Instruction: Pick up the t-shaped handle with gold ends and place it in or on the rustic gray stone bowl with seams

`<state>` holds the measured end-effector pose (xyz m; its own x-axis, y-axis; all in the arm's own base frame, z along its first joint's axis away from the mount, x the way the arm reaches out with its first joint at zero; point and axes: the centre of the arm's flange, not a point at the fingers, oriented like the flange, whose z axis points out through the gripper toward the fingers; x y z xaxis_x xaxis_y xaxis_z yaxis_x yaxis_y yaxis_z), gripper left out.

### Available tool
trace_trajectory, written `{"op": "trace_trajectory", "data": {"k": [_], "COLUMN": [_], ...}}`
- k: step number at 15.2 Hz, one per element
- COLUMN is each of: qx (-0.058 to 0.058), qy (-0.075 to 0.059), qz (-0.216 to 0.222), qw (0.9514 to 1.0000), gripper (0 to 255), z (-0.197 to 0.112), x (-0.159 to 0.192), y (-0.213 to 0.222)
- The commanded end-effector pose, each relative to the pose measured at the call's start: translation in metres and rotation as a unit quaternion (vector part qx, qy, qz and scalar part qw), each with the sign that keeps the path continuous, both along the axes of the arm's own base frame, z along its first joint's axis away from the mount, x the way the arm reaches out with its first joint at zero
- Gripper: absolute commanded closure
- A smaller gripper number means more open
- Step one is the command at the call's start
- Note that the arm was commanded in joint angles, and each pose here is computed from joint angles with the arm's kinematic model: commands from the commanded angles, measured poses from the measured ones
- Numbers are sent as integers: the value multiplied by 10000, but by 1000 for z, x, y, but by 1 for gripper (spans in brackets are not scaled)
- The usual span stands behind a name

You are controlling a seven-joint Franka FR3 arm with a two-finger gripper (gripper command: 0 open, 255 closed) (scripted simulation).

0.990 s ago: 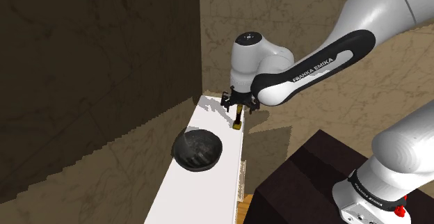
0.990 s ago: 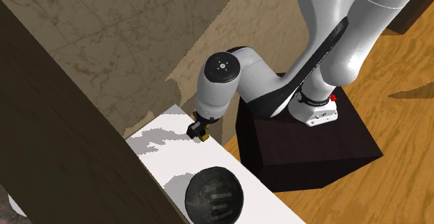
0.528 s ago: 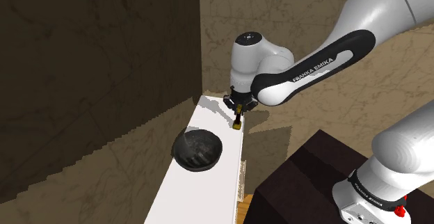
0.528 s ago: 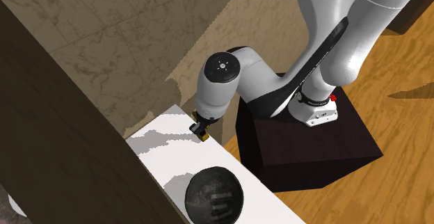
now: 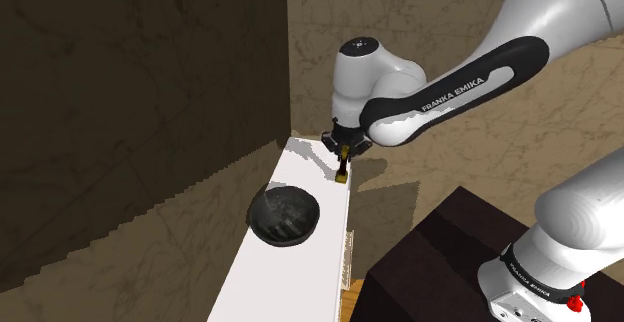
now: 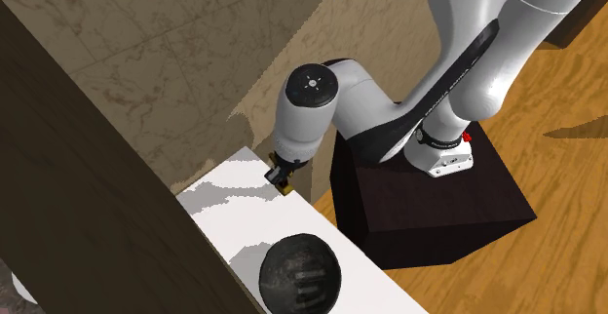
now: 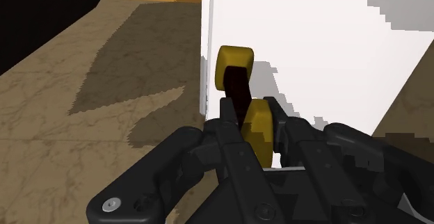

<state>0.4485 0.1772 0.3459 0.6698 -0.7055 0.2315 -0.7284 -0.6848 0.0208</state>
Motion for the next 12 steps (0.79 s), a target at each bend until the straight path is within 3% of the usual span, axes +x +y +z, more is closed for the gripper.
{"op": "trace_trajectory", "data": {"k": [1,12], "qx": [2,2], "qy": [1,1], "qz": [0,0], "qw": [10000,10000], "gripper": [255,255], "z": [10,68], "x": [1,1], "y": [1,1]}}
